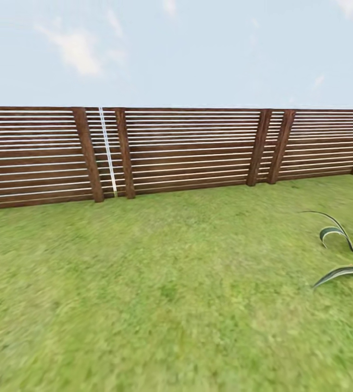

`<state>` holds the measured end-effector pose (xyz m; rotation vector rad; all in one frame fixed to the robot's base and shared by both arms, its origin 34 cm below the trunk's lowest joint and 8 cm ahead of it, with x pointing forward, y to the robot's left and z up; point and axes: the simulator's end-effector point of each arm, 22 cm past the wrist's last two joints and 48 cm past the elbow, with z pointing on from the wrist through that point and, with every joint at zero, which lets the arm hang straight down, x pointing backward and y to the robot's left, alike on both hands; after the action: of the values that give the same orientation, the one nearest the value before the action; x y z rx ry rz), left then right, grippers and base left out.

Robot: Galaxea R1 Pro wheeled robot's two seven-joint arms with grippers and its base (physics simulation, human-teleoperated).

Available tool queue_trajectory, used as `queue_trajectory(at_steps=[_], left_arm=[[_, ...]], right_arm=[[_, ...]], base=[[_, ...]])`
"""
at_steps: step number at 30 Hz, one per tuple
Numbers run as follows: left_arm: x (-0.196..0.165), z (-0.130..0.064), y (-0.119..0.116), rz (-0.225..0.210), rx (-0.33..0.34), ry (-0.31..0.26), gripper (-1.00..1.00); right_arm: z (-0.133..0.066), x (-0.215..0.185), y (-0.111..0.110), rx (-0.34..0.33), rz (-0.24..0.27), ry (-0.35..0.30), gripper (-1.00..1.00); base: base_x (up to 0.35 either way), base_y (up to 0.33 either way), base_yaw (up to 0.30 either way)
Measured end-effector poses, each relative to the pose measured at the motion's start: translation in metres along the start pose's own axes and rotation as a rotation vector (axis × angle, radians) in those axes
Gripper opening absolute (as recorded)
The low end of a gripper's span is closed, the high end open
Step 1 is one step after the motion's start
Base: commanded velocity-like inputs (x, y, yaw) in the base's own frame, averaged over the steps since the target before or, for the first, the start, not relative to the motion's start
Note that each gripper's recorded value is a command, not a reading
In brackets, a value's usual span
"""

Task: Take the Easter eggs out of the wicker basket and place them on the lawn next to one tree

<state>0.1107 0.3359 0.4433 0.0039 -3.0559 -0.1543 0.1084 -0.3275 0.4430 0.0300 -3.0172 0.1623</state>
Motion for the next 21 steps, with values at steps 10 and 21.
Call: queue_trajectory(at_steps=[10, 21], left_arm=[[0.0002, 0.0000, 0.0000, 0.000, 0.000, 0.001, 1.00], [-0.0002, 0.0000, 0.0000, -0.001, 0.000, 0.000, 1.00]], right_arm=[[0.0000, 0.0000, 0.0000, 0.000, 0.000, 0.000, 1.00], [0.0000, 0.0000, 0.0000, 0.000, 0.000, 0.000, 1.00]], base=[[0.339, 0.000, 0.000], [0.339, 0.000, 0.000]])
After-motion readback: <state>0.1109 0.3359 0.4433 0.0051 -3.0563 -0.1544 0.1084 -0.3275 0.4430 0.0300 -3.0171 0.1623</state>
